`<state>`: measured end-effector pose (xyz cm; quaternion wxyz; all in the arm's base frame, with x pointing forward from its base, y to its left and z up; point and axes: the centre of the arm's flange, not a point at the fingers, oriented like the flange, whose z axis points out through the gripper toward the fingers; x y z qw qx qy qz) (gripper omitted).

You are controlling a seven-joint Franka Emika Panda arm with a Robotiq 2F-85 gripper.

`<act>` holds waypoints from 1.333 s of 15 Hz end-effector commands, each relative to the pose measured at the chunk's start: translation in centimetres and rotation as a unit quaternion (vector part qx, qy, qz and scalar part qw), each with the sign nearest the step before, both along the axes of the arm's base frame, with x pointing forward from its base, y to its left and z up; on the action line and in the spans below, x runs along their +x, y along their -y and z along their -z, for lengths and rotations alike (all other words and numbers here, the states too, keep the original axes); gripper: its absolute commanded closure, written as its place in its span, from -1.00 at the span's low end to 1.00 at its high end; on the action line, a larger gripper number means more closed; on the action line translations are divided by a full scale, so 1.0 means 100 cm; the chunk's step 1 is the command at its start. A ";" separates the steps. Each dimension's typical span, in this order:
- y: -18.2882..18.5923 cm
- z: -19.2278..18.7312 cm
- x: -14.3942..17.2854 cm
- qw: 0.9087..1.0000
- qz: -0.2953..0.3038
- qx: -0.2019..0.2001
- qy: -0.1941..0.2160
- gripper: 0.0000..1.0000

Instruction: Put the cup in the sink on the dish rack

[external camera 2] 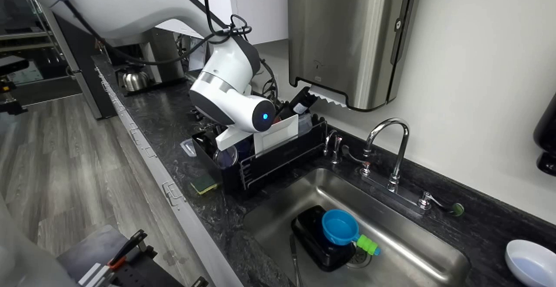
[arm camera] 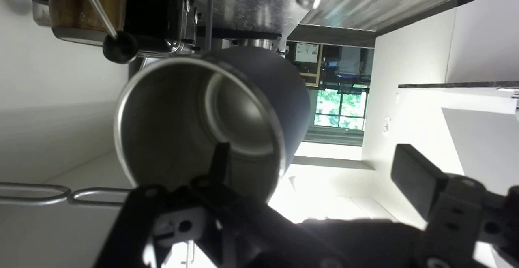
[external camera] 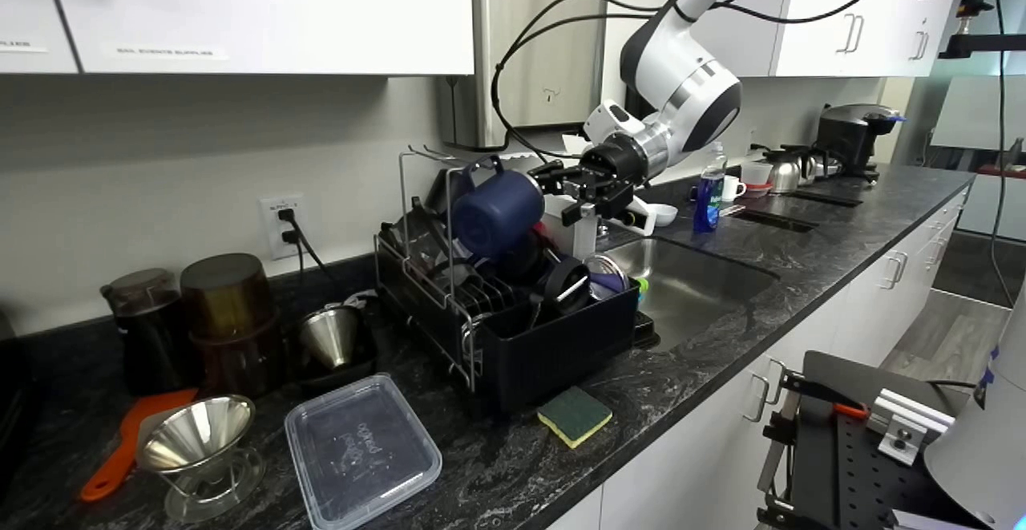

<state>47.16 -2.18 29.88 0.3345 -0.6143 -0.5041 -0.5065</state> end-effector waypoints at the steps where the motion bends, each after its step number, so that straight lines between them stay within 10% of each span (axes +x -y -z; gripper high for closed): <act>1: 0.023 -0.006 0.004 1.000 0.014 -0.012 0.002 -1.00; 20: 0.125 -0.067 -0.033 0.996 0.044 -0.081 -0.017 -1.00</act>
